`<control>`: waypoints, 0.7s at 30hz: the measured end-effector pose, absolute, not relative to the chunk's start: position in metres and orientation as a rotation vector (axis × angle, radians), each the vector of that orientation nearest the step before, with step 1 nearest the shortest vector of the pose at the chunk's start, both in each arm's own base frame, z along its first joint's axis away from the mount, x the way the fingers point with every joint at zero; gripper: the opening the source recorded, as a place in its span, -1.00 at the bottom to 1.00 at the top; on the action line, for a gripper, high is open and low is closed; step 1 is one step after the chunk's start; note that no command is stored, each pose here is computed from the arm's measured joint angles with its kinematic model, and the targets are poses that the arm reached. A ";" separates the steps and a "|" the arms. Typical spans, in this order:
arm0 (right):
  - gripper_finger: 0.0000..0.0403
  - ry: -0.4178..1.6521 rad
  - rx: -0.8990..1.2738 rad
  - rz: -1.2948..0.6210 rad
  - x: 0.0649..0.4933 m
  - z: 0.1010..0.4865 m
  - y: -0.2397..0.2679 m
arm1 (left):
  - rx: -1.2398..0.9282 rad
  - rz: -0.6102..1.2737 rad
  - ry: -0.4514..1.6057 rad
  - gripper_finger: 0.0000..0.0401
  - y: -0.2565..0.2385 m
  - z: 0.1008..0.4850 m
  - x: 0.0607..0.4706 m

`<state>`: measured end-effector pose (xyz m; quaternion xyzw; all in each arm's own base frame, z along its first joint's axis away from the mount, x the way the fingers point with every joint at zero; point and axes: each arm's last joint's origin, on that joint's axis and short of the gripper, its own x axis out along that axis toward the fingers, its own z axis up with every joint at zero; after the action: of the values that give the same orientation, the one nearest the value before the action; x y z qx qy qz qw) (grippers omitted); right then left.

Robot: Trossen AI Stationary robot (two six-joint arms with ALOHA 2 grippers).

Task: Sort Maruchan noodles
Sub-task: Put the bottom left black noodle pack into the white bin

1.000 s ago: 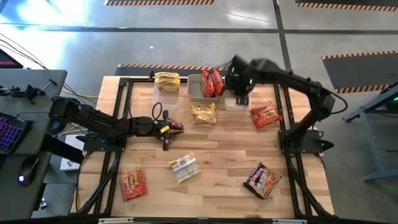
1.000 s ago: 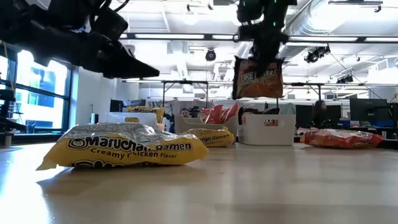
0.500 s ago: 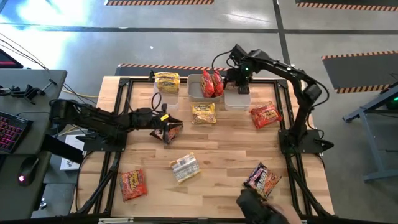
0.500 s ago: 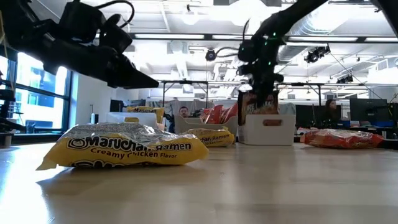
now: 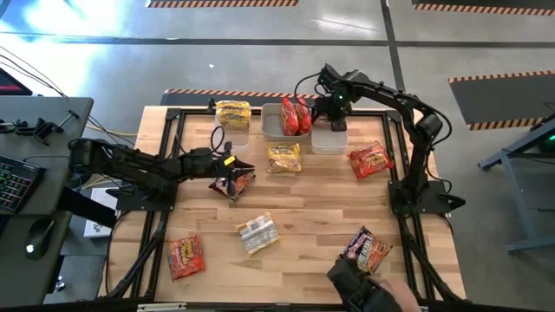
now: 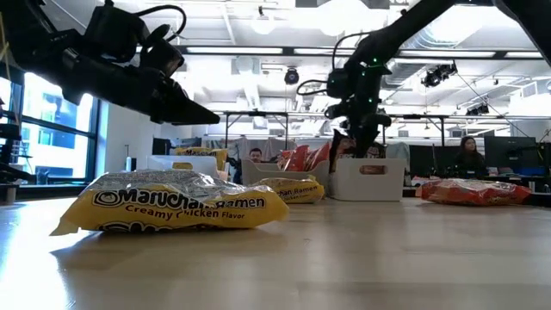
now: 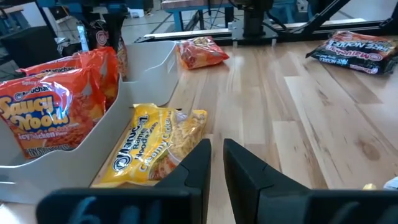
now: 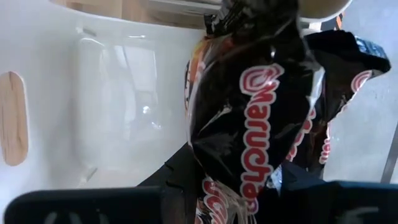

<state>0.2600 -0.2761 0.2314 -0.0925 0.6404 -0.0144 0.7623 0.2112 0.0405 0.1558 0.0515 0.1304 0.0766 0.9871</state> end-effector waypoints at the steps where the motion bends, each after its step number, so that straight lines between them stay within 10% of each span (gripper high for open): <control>1: -0.58 1.398 -0.198 -0.029 0.260 0.232 -0.276 | 0.104 0.154 0.262 -0.83 0.041 0.156 0.211; 21: -0.58 1.446 -0.203 -0.057 0.258 0.252 -0.276 | 0.104 0.155 0.263 -0.83 0.041 0.156 0.211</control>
<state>0.2582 -0.2761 0.2519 -0.0926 0.6602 -0.0262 0.7449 0.2112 0.0406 0.1558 0.0517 0.1309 0.0770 0.9870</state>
